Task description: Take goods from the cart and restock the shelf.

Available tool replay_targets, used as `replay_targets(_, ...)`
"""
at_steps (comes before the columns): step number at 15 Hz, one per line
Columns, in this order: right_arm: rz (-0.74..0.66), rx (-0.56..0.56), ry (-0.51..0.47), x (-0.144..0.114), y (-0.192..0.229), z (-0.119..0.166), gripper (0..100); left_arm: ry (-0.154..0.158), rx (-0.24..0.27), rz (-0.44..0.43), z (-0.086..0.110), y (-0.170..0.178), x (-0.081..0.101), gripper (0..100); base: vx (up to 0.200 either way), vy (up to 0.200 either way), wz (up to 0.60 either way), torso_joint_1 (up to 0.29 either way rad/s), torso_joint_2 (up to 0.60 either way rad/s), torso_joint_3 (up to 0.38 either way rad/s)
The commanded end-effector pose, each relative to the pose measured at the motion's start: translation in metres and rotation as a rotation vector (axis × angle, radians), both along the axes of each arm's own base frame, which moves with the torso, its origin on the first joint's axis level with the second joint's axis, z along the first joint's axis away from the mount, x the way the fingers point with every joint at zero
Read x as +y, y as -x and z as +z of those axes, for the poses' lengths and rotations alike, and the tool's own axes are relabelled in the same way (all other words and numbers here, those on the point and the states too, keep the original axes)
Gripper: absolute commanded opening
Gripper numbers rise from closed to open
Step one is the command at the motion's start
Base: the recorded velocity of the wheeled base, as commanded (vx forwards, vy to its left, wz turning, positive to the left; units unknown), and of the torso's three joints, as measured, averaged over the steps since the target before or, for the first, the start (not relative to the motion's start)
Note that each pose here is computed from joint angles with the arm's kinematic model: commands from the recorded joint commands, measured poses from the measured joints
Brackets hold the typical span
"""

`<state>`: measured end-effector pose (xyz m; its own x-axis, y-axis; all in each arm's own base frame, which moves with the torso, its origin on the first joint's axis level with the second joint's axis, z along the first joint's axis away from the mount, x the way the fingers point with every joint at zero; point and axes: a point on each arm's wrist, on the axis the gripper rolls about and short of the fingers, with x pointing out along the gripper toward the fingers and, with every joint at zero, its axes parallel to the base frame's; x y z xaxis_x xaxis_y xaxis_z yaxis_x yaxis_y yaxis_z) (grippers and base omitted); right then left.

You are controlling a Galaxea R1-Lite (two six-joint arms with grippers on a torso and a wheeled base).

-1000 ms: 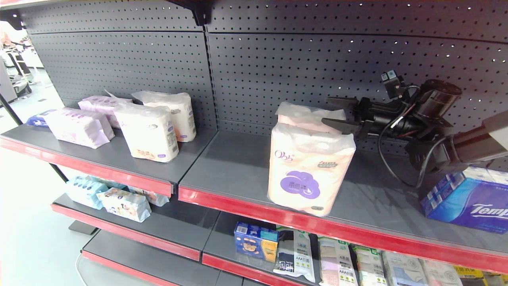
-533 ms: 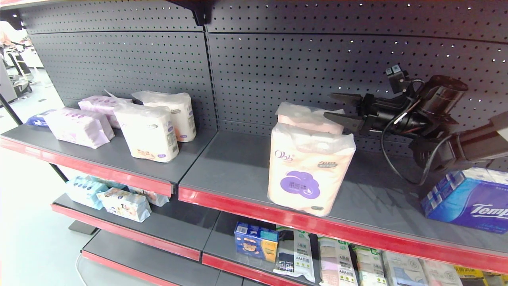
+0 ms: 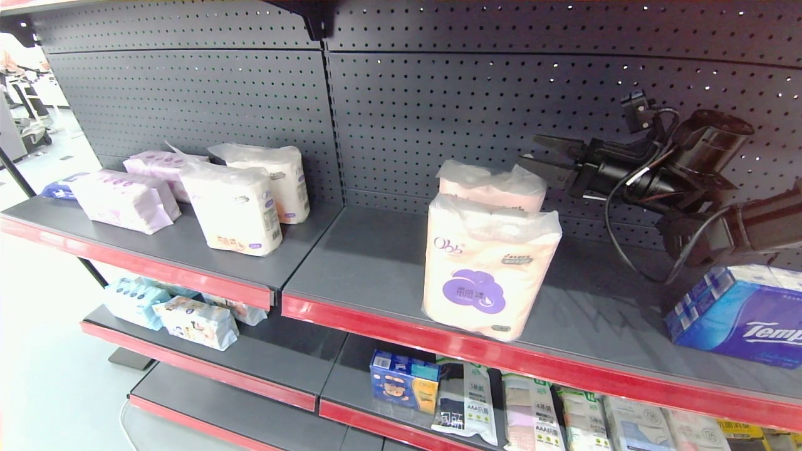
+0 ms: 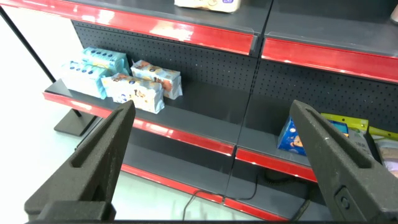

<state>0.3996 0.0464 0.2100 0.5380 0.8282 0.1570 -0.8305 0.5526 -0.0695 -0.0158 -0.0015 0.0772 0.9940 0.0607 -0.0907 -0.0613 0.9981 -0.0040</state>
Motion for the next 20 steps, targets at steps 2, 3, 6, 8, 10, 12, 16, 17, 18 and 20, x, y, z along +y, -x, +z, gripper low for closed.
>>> replay_targets(2, -0.033, -0.003, -0.013, 0.000, 0.005, 0.005, 100, 0.000, 0.000, 0.000, 0.000, 0.000, 0.000, 100, 0.000, 0.000, 0.00, 0.000, 0.00, 0.000)
replay_targets(3, -0.059, 0.002, -0.021, -0.001, 0.007, 0.006, 100, 0.000, 0.000, 0.000, 0.000, 0.000, 0.000, 100, 0.000, 0.000, 0.00, 0.000, 0.00, 0.000)
replay_targets(6, -0.074, 0.011, -0.042, -0.002, 0.012, 0.012, 100, 0.000, 0.000, 0.000, 0.000, 0.000, 0.000, 100, 0.000, 0.000, 0.00, 0.000, 0.00, 0.000)
replay_targets(8, -0.086, 0.027, -0.049, -0.002, 0.014, 0.010, 100, 0.000, 0.000, 0.000, 0.000, 0.000, 0.000, 100, 0.000, 0.000, 0.00, 0.000, 0.00, 0.000)
replay_targets(10, -0.092, 0.028, -0.050, -0.003, 0.018, 0.011, 100, 0.000, 0.000, 0.000, 0.000, 0.000, 0.000, 100, 0.000, 0.000, 0.00, 0.000, 0.00, 0.000)
replay_targets(12, -0.126, 0.016, -0.062, -0.003, 0.020, 0.016, 100, 0.000, 0.000, 0.000, 0.000, 0.000, 0.000, 100, 0.000, 0.000, 0.00, 0.000, 0.00, 0.000)
replay_targets(16, -0.184, 0.013, -0.081, -0.005, 0.025, 0.021, 100, 0.000, 0.000, 0.000, 0.000, 0.000, 0.000, 100, 0.000, 0.000, 0.00, 0.000, 0.00, 0.000)
replay_targets(17, -0.210, 0.029, -0.084, -0.005, 0.028, 0.020, 100, 0.000, 0.000, 0.000, 0.000, 0.000, 0.000, 100, 0.000, 0.000, 0.00, 0.000, 0.00, 0.000)
replay_targets(18, -0.240, 0.049, -0.087, -0.006, 0.030, 0.022, 100, 0.000, 0.000, 0.000, 0.000, 0.000, 0.000, 100, 0.000, 0.000, 0.00, 0.000, 0.00, 0.000)
replay_targets(20, -0.266, 0.070, -0.089, -0.007, 0.032, 0.023, 100, 0.000, 0.000, 0.000, 0.000, 0.000, 0.000, 100, 0.000, 0.000, 0.00, 0.000, 0.00, 0.000)
